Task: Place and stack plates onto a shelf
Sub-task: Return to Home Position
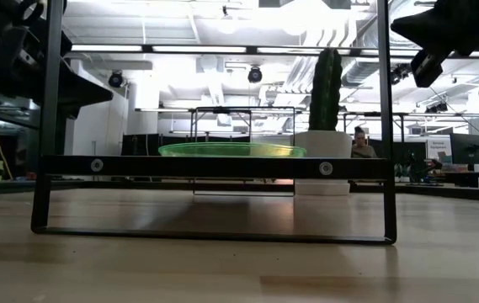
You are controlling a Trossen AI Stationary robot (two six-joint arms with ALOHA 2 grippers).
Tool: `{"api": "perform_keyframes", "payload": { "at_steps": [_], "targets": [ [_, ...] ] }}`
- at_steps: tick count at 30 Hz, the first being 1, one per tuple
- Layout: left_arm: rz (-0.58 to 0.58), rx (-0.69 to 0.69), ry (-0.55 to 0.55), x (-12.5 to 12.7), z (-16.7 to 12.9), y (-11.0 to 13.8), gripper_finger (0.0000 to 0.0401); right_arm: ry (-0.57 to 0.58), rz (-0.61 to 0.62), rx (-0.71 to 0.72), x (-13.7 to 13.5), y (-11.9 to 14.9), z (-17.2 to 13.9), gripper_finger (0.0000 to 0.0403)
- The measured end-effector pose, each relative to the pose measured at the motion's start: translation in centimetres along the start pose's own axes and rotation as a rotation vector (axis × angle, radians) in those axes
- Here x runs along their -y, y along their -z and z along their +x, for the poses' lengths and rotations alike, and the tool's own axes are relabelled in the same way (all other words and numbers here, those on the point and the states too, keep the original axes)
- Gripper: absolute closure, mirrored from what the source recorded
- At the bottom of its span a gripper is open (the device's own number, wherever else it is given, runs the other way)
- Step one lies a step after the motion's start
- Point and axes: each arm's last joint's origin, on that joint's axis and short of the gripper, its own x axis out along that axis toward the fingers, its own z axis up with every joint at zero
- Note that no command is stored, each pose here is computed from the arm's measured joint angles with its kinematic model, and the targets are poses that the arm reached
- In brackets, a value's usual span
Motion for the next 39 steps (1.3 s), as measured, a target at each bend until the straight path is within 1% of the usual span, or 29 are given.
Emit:
{"api": "perform_keyframes", "payload": {
  "at_steps": [7,13,21,27,31,33,37,39],
  "targets": [
    [0.000,0.000,0.000,0.0,0.0,0.0,0.0401,0.024,-0.028,-0.058,0.2,0.6,0.0,0.0403],
    [0.000,0.000,0.000,0.0,0.0,0.0,0.0401,0.068,-0.039,-0.048,0.8,0.4,0.1,0.0403],
    [-0.001,0.001,0.000,0.0,0.0,0.0,0.0401,0.044,-0.074,-0.068,1.6,0.2,0.2,0.0403],
    [-0.001,0.001,0.000,0.0,0.0,0.0,0.0401,0.082,-0.133,-0.059,1.7,0.2,0.2,0.0403],
    [-0.001,0.003,0.000,0.0,0.0,0.0,0.0401,0.090,-0.137,-0.057,1.8,0.2,0.2,0.0403],
    [-0.001,0.003,0.000,0.0,0.0,0.0,0.0401,0.082,-0.134,-0.037,1.9,0.4,0.2,0.0403],
    [-0.001,0.003,0.000,0.0,0.0,0.0,0.0401,0.038,-0.107,0.031,2.6,2.4,0.0,0.0403],
    [-0.001,0.003,0.000,0.0,0.0,0.0,0.0401,0.020,-0.134,0.051,2.5,2.1,-0.1,0.0403]
  ]
}}
